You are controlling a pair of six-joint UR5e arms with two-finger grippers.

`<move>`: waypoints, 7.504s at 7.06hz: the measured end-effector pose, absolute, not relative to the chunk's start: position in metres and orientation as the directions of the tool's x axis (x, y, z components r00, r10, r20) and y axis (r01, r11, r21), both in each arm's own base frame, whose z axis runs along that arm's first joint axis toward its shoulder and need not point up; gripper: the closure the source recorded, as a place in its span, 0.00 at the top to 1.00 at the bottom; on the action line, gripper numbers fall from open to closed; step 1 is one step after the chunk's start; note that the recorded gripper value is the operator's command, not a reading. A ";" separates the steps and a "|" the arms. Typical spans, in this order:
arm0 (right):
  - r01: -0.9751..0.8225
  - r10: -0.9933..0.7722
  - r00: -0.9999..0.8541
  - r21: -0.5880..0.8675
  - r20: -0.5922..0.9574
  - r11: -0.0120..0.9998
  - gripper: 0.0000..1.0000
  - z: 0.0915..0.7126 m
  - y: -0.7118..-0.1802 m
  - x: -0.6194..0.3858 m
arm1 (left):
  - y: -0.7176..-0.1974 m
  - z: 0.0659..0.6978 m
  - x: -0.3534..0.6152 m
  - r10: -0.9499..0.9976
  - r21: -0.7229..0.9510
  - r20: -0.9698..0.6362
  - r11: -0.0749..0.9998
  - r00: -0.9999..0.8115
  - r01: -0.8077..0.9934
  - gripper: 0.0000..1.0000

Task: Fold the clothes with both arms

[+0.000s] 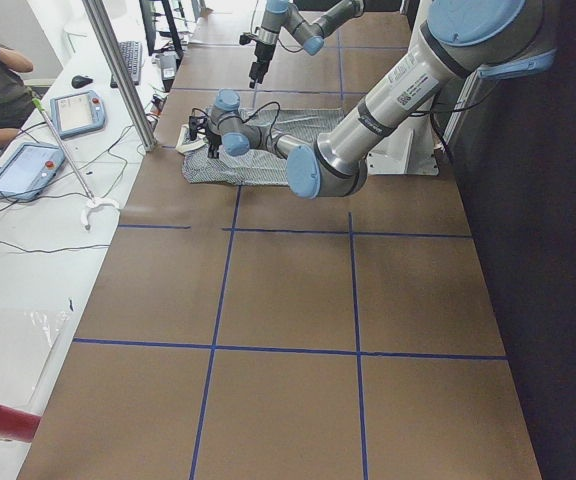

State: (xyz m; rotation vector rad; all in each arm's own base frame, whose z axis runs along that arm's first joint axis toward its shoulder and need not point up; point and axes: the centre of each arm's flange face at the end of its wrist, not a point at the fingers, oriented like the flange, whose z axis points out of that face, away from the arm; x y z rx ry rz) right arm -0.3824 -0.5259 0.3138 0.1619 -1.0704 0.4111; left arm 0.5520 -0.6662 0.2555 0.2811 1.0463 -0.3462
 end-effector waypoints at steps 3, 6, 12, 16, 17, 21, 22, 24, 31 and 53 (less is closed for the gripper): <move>-0.407 0.270 0.388 -0.099 0.881 0.908 1.00 0.305 -0.514 -0.389 | -0.623 0.242 0.530 -0.087 0.081 -0.915 0.916 0.393 0.393 0.62; -0.472 0.415 0.323 -0.235 0.850 0.850 0.92 0.294 -0.402 -0.457 | -0.491 0.227 0.487 -0.064 0.022 -0.965 0.946 0.254 0.323 0.64; -0.622 0.598 0.426 -0.260 0.678 0.738 0.79 0.342 -0.205 -0.480 | -0.440 0.254 0.453 -0.088 -0.025 -0.967 0.967 0.238 0.255 0.73; -0.631 0.603 0.462 -0.237 0.651 0.739 0.79 0.367 -0.195 -0.467 | -0.441 0.257 0.455 -0.094 -0.029 -0.966 0.965 0.242 0.261 0.73; -0.625 0.600 0.468 -0.237 0.649 0.744 0.78 0.368 -0.192 -0.469 | -0.442 0.258 0.456 -0.096 -0.027 -0.965 0.963 0.245 0.268 0.73; -0.611 0.590 0.494 -0.228 0.639 0.758 0.71 0.375 -0.181 -0.480 | -0.443 0.261 0.457 -0.097 -0.026 -0.964 0.962 0.249 0.272 0.73; -0.610 0.589 0.496 -0.227 0.638 0.759 0.57 0.376 -0.181 -0.481 | -0.443 0.262 0.457 -0.096 -0.026 -0.964 0.962 0.249 0.272 0.73; -0.609 0.589 0.499 -0.226 0.636 0.760 0.36 0.377 -0.180 -0.482 | -0.442 0.262 0.457 -0.095 -0.024 -0.964 0.962 0.249 0.272 0.73; -0.601 0.588 0.480 -0.244 0.651 0.761 0.00 0.364 -0.180 -0.476 | -0.437 0.261 0.452 -0.119 -0.045 -0.964 0.954 0.237 0.295 0.73; -0.586 0.588 0.457 -0.272 0.667 0.763 0.00 0.345 -0.179 -0.463 | -0.200 0.337 0.519 -0.292 -0.073 -0.794 0.917 0.534 0.393 0.00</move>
